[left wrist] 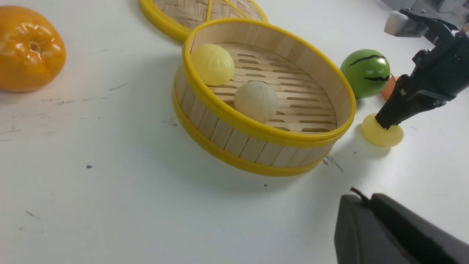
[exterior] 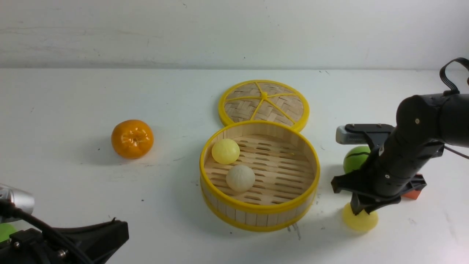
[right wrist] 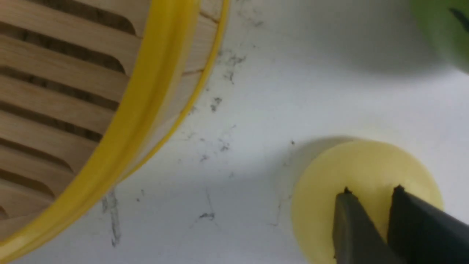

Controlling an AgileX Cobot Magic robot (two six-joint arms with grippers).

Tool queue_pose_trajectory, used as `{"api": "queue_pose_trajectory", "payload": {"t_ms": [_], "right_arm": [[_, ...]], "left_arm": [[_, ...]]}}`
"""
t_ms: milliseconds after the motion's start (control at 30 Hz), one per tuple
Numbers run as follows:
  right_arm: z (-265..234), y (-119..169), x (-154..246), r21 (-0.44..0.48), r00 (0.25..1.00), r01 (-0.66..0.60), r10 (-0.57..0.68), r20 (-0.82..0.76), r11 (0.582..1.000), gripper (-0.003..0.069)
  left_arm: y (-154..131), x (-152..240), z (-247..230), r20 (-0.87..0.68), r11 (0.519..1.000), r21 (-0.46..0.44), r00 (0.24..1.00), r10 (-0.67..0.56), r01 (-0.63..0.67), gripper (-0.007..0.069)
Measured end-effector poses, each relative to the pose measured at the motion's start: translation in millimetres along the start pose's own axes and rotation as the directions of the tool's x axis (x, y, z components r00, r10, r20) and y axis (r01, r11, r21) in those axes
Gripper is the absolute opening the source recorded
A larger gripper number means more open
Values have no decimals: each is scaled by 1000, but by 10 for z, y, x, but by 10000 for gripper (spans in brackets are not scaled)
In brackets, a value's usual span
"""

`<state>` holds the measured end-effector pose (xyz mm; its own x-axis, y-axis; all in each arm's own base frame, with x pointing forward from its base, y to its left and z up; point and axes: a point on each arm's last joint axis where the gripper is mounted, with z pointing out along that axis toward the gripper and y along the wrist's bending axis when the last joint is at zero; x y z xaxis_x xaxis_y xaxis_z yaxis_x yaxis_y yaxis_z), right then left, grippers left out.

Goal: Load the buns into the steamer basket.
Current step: Use the right arm to grab a steamed stuffed bun, then use the right arm to put the steamed stuffed bun into the steamer

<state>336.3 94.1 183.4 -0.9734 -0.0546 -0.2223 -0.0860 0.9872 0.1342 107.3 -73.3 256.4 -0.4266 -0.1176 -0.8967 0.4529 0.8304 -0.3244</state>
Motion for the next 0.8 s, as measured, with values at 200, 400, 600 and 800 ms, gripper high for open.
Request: {"api": "queue_pose_trajectory", "payload": {"t_ms": [200,400,600,800], "right_arm": [[-4,-2,3,3,999,36,-36,-7,999,-1],[-216,51,12,-2,997,82,-82,-8,997,-3],[-777,496,-70,-87,971,193,-178,160,977,-3],[-864,904,-207,-123,937,284,-248,247,951,0]], "left_arm": [[0,0,0,0,1000,0,1000,0,0,37],[0,0,0,0,1000,0,1000,0,0,42],[0,0,0,0,1000,0,1000,0,0,49],[0,0,0,0,1000,0,1000,0,0,50]]}}
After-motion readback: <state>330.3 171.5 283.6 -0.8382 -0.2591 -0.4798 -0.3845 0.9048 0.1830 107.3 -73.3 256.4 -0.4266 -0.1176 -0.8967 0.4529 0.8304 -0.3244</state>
